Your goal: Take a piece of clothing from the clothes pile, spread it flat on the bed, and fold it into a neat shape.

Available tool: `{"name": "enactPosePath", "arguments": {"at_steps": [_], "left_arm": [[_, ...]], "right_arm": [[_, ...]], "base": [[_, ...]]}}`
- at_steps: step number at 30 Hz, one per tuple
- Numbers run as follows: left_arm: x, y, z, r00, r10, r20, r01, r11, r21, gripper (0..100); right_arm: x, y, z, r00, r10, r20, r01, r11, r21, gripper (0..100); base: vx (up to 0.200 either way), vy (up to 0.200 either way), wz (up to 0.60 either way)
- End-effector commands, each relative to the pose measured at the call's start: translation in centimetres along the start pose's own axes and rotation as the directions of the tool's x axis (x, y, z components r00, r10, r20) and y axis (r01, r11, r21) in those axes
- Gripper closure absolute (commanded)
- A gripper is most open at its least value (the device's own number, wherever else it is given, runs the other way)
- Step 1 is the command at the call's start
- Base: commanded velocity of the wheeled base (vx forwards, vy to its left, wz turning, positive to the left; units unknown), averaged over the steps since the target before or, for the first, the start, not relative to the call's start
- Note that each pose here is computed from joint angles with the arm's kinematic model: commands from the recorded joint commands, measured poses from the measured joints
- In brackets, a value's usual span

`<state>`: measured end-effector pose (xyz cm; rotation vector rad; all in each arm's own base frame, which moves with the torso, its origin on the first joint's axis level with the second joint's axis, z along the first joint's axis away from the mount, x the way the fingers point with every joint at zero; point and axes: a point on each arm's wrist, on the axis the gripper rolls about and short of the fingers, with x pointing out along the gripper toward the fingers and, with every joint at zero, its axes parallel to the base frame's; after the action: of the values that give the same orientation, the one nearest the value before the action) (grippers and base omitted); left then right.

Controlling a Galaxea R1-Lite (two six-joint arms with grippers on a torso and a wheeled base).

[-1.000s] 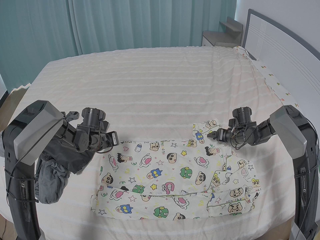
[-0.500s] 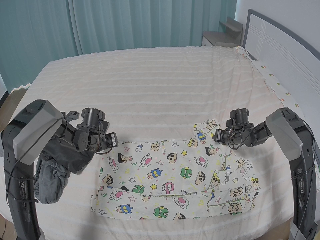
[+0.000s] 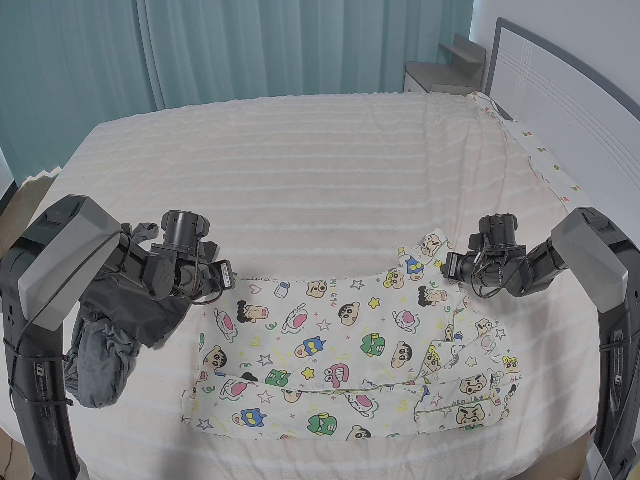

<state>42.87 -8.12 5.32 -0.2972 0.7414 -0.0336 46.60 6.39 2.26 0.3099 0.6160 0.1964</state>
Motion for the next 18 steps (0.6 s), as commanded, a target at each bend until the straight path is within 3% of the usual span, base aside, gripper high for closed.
{"name": "enactPosePath", "arguments": {"at_steps": [1, 7, 8, 18], "left_arm": [[-0.6, -0.1, 0.5, 1.000, -0.003, 0.017, 0.003, 1.000, -0.002, 100], [-0.4, -0.2, 0.3, 1.000, -0.002, 0.011, 0.002, 1.000, 0.000, 100], [-0.4, -0.2, 0.3, 1.000, -0.002, 0.011, 0.002, 1.000, 0.000, 100], [-0.3, -0.1, 0.2, 1.000, 0.001, 0.009, -0.001, 1.000, -0.001, 100]], "right_arm": [[-1.1, 0.1, 0.4, 1.000, 0.003, 0.021, -0.002, 1.000, -0.005, 100], [-0.6, -0.3, -0.6, 1.000, -0.008, -0.011, 0.008, 1.000, -0.004, 100], [-0.6, -0.3, -0.6, 1.000, -0.008, -0.011, 0.008, 1.000, -0.004, 0], [-0.7, 0.6, -0.4, 0.999, 0.048, -0.002, -0.048, 0.999, -0.001, 0]], "base": [[0.000, 0.000, 0.00], [0.000, 0.000, 0.00], [0.000, 0.000, 0.00], [0.000, 0.000, 0.00]]}}
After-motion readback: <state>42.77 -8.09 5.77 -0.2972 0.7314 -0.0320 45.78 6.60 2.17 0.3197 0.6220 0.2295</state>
